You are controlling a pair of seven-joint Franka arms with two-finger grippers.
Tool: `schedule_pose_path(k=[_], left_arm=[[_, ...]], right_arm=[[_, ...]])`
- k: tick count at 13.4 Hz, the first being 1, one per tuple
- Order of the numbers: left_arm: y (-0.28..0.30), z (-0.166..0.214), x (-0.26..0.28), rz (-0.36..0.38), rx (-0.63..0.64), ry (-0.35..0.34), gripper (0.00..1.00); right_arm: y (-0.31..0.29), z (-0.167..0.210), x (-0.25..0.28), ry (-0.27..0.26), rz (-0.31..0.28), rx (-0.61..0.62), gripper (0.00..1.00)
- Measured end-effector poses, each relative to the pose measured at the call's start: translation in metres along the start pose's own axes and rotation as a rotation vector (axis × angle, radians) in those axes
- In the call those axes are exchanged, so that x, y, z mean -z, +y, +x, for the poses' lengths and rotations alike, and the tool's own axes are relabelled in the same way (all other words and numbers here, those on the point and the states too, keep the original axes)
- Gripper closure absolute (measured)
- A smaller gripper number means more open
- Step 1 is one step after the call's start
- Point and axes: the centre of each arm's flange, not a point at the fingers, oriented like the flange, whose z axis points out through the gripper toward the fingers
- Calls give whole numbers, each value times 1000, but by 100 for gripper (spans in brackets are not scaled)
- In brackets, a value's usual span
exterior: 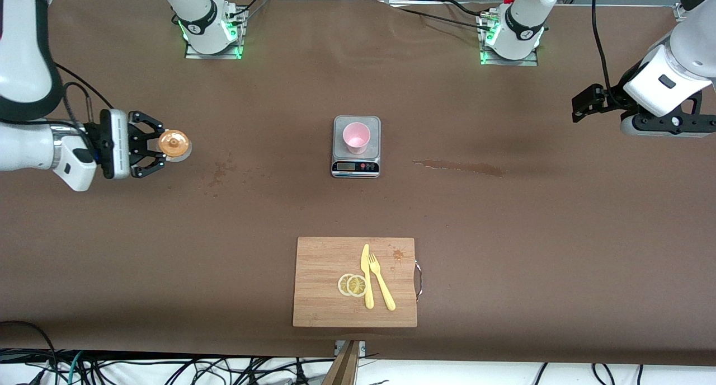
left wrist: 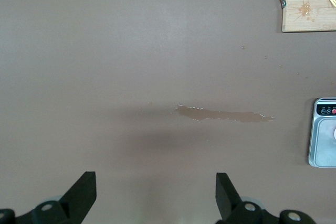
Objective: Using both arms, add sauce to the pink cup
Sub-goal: 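Carry the bottle back with the right gripper to its spot, then set the bottle down and open the right gripper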
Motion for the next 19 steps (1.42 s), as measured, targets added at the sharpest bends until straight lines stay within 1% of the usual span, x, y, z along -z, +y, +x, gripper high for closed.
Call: schedule_pose_path(k=[3, 5, 8, 11, 16, 19], left_arm=[[0, 0, 5, -1, -1, 11, 0], [0, 0, 6, -1, -1, 10, 0], [0, 0, 6, -1, -1, 9, 0], [0, -2, 7, 0, 0, 0, 0], [0, -3, 6, -9, 2, -5, 0], [0, -2, 6, -9, 2, -7, 0]], right_arm=[[3, -50, -6, 86, -3, 120, 65], [12, -83, -20, 130, 1, 192, 65], [32, -131, -55, 186, 20, 276, 65], [49, -170, -95, 244, 37, 326, 65], [67, -208, -152, 326, 41, 352, 65], [70, -219, -167, 334, 48, 344, 65]])
